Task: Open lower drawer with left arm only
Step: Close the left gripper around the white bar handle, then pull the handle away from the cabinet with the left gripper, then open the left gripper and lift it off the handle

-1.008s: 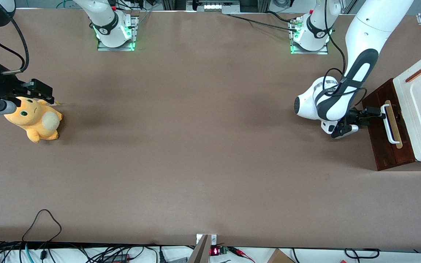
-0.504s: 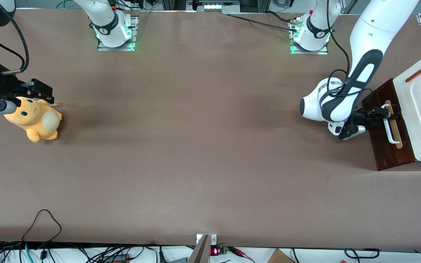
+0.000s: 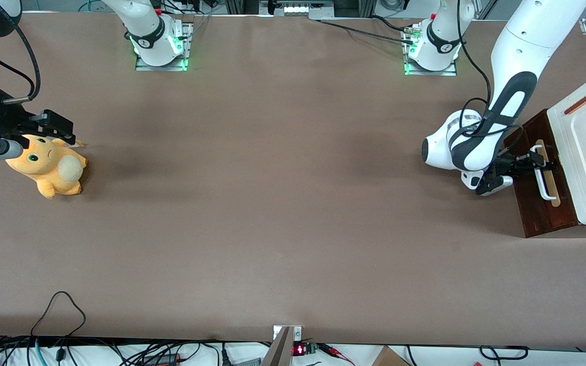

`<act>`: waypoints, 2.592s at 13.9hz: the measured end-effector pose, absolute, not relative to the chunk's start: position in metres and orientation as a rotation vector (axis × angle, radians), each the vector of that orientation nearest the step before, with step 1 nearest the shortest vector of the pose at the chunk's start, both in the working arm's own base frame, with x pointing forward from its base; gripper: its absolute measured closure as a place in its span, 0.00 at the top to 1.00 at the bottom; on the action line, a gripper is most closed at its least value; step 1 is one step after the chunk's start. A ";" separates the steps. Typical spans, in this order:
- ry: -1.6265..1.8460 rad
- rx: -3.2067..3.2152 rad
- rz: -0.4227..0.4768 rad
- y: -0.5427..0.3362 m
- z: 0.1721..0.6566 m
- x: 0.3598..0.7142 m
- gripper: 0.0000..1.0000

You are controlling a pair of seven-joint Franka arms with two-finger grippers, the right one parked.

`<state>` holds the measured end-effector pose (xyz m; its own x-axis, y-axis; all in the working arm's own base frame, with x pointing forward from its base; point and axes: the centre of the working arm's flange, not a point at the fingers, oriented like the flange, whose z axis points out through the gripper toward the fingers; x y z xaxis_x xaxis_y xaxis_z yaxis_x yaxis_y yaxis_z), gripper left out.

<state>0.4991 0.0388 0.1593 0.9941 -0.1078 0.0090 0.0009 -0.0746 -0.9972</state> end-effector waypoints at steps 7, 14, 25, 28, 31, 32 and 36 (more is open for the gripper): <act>0.077 -1.640 -0.096 0.037 0.155 0.498 0.27; 0.073 -1.633 -0.098 0.037 0.157 0.499 0.18; 0.159 -1.642 -0.167 -0.034 0.157 0.492 0.18; 0.191 -1.659 -0.206 -0.072 0.161 0.488 0.18; 0.202 -1.664 -0.217 -0.080 0.161 0.487 0.18; 0.208 -1.670 -0.221 -0.082 0.161 0.487 0.23; 0.202 -1.703 -0.179 -0.089 0.171 0.497 0.65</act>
<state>0.4969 -0.0889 0.1708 0.9717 -0.2360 0.0027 -0.0306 -0.1372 -0.9901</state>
